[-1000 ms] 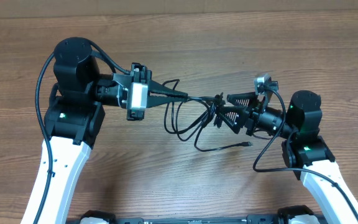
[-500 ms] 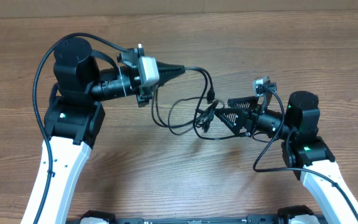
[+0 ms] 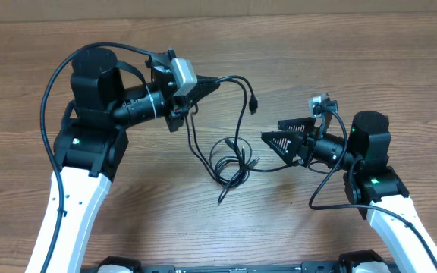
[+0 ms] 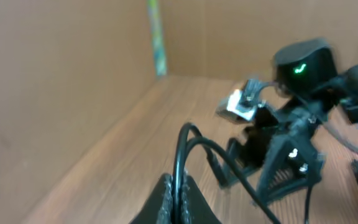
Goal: Untangle cables
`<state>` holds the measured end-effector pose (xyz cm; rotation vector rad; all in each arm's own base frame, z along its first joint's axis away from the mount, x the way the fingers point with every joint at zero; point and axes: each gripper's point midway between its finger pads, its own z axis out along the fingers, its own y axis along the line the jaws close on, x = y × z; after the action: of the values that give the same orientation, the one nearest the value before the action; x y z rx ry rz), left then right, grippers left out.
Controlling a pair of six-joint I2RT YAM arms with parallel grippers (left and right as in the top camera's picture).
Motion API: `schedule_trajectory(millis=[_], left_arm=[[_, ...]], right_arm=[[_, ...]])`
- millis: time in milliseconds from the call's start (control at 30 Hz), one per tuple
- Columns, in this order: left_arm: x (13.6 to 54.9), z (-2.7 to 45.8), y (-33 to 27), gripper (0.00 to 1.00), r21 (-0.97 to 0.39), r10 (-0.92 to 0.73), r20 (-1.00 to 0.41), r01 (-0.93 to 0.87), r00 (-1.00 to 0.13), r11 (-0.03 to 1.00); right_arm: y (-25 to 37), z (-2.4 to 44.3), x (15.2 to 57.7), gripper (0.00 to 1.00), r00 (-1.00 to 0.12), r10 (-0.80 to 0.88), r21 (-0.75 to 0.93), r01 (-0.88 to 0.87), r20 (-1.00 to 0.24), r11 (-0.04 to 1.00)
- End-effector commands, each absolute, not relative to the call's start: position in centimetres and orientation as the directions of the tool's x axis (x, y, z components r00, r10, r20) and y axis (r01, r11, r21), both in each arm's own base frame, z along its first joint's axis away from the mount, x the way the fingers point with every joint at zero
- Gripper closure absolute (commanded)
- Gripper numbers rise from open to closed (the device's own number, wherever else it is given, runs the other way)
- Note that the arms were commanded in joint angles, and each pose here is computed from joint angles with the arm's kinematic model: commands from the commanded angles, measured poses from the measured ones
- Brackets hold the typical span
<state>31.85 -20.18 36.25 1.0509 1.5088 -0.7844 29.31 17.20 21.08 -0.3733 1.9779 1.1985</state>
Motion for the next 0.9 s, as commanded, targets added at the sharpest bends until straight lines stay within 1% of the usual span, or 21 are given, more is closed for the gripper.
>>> schedule_trajectory(millis=[0, 33, 133, 200, 233, 267, 300, 367, 400, 433, 467, 500, 533, 567, 600, 633, 733, 767, 800, 867], left_arm=[[34.2, 34.6, -17.7, 0.89, 0.055, 0.272, -0.953, 0.813, -0.129, 0.579], [34.5, 33.7, -17.3, 0.85, 0.042, 0.287, -0.943, 0.795, -0.169, 0.605], [34.9, 31.8, -16.7, 0.82, 0.013, 0.311, -0.919, 0.770, -0.242, 0.638], [35.2, 30.5, -16.3, 0.73, -0.007, 0.324, -0.900, 0.756, -0.290, 0.655], [35.5, 29.4, -16.3, 0.72, -0.027, 0.332, -0.886, 0.750, -0.324, 0.661], [35.7, 28.7, -16.3, 0.73, -0.041, 0.336, -0.877, 0.750, -0.344, 0.661], [35.8, 28.1, -16.4, 0.76, -0.054, 0.338, -0.869, 0.749, -0.360, 0.660], [36.2, 26.4, -16.5, 0.88, -0.092, 0.346, -0.844, 0.747, -0.410, 0.659], [36.2, 26.1, -16.5, 0.88, -0.101, 0.347, -0.840, 0.748, -0.417, 0.656], [36.0, 25.9, -16.8, 0.84, -0.118, 0.345, -0.837, 0.756, -0.425, 0.644], [35.7, 25.9, -17.3, 0.71, -0.142, 0.338, -0.839, 0.772, -0.426, 0.620], [35.1, 25.9, -17.8, 0.48, -0.174, 0.331, -0.838, 0.788, -0.433, 0.590], [34.6, 25.8, -18.0, 0.30, -0.196, 0.329, -0.834, 0.795, -0.443, 0.574], [34.3, 25.7, -18.1, 0.21, -0.214, 0.328, -0.828, 0.797, -0.455, 0.565], [33.7, 25.2, -18.1, 0.08, -0.241, 0.333, -0.810, 0.791, -0.484, 0.563], [33.0, 24.4, -18.0, 0.06, -0.254, 0.355, -0.788, 0.791, -0.503, 0.556], [31.0, 22.9, -17.6, 0.06, -0.245, 0.441, -0.749, 0.825, -0.495, 0.510], [30.0, 22.3, -17.6, 0.04, -0.257, 0.470, -0.726, 0.832, -0.502, 0.492], [29.1, 21.8, -17.6, 0.00, -0.282, 0.484, -0.701, 0.827, -0.523, 0.486], [27.8, 21.0, -17.6, 0.00, -0.312, 0.516, -0.659, 0.823, -0.547, 0.474]], right_arm=[[17.0, 21.7, 29.5, 0.16, -0.640, 0.144, 0.610, -0.604, -0.755, 0.513], [17.0, 21.7, 29.5, 0.16, -0.640, 0.144, 0.610, -0.605, -0.755, 0.513], [17.0, 21.7, 29.5, 0.16, -0.640, 0.144, 0.610, -0.605, -0.755, 0.513], [17.0, 21.7, 29.5, 0.16, -0.640, 0.144, 0.609, -0.604, -0.755, 0.513], [17.0, 21.7, 29.5, 0.16, -0.640, 0.144, 0.609, -0.604, -0.755, 0.513], [17.0, 21.7, 29.5, 0.16, -0.640, 0.144, 0.609, -0.604, -0.755, 0.513], [17.0, 21.7, 29.5, 0.16, -0.640, 0.144, 0.610, -0.605, -0.755, 0.513], [17.0, 21.7, 29.5, 0.16, -0.639, 0.144, 0.609, -0.605, -0.755, 0.513], [17.0, 21.7, 29.5, 0.16, -0.639, 0.144, 0.609, -0.605, -0.755, 0.513], [17.0, 21.7, 29.5, 0.16, -0.639, 0.144, 0.609, -0.605, -0.755, 0.513], [17.0, 21.7, 29.5, 0.14, -0.640, 0.144, 0.609, -0.604, -0.755, 0.513], [17.0, 21.7, 29.5, 0.12, -0.640, 0.144, 0.609, -0.604, -0.755, 0.513], [17.0, 21.7, 29.5, 0.12, -0.640, 0.144, 0.609, -0.604, -0.755, 0.513], [17.0, 21.7, 29.5, 0.12, -0.640, 0.144, 0.609, -0.604, -0.755, 0.513], [17.0, 21.7, 29.5, 0.11, -0.640, 0.144, 0.609, -0.604, -0.755, 0.514], [17.0, 21.7, 29.5, 0.11, -0.639, 0.144, 0.609, -0.604, -0.755, 0.514], [16.9, 21.6, 29.6, 0.11, -0.638, 0.147, 0.607, -0.599, -0.756, 0.522], [16.8, 21.6, 29.8, 0.10, -0.636, 0.149, 0.604, -0.595, -0.757, 0.530], [16.7, 21.5, 29.9, 0.10, -0.634, 0.153, 0.602, -0.590, -0.758, 0.538], [16.7, 21.5, 30.0, 0.09, -0.633, 0.155, 0.600, -0.587, -0.759, 0.543]])
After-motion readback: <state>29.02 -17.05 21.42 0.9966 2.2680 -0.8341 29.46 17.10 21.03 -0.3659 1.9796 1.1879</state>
